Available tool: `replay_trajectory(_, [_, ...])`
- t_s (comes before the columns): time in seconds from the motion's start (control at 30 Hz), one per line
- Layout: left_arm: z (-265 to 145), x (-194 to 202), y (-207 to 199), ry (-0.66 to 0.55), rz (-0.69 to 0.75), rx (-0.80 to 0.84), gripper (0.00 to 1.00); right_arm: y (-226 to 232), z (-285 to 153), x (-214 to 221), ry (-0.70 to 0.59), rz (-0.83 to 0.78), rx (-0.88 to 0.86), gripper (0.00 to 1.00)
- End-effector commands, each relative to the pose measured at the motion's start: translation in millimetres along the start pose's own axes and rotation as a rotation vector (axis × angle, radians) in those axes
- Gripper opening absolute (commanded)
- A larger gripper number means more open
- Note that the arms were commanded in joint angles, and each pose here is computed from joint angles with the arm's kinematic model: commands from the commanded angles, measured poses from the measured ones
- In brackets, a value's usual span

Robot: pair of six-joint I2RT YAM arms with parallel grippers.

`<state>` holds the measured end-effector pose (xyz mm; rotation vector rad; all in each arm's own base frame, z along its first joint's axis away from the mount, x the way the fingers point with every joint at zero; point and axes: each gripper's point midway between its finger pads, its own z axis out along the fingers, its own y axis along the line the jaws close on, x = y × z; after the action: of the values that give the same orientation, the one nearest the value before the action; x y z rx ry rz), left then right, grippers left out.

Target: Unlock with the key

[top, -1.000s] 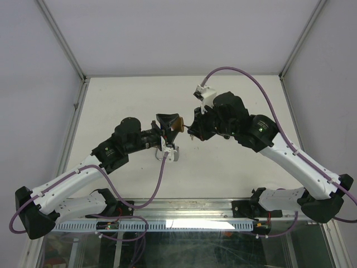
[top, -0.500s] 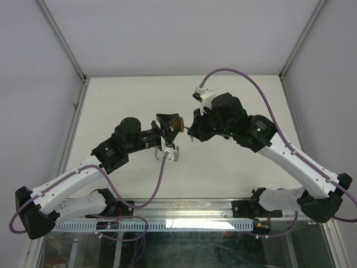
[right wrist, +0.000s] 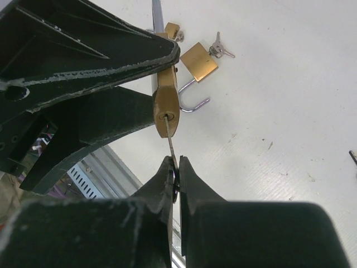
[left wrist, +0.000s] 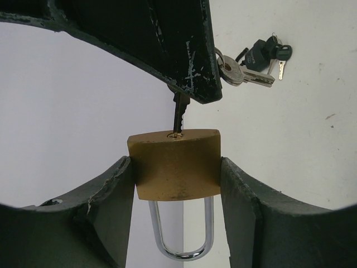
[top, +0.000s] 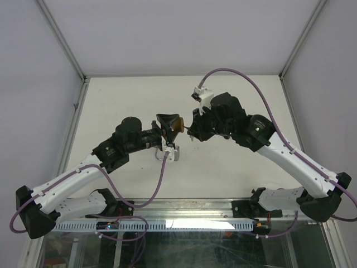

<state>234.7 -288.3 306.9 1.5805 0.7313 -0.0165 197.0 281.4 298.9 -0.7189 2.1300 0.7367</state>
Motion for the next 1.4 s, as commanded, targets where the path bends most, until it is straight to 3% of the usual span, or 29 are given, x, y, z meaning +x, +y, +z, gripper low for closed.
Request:
replay_trajectory(0.0, [-9.5, -40.5, 59.5, -0.127, 0.108, -0.160, 0.00, 11.0, -4.2, -27.6, -0.098, -0.042, -0.046, 0.00])
replay_trajectory(0.2, [-8.0, -47.4, 58.3, -0.160, 0.192, -0.143, 0.00, 29.0, -9.6, -36.1, -0.127, -0.134, -0.154, 0.00])
replay_trajectory(0.37, [-5.3, -47.7, 55.3, -0.164, 0.275, -0.127, 0.00, 23.1, -6.7, -47.3, -0.157, -0.083, -0.111, 0.00])
replay_trajectory(0.6, [-3.3, -41.4, 53.2, -0.133, 0.255, -0.118, 0.00, 7.2, -8.2, -64.1, -0.215, 0.037, -0.012, 0.00])
replay_trajectory(0.73, [-1.5, -38.2, 50.4, -0.118, 0.247, -0.109, 0.00, 16.4, -9.1, -76.0, -0.252, 0.089, -0.052, 0.00])
replay_trajectory(1.13, [-0.2, -36.3, 49.2, -0.112, 0.243, -0.108, 0.00, 38.7, 2.7, -76.3, -0.288, 0.050, -0.198, 0.00])
replay_trajectory(1.37, [0.6, -32.6, 45.5, -0.098, 0.192, -0.092, 0.00, 22.9, 1.0, -70.2, -0.262, 0.084, -0.153, 0.00])
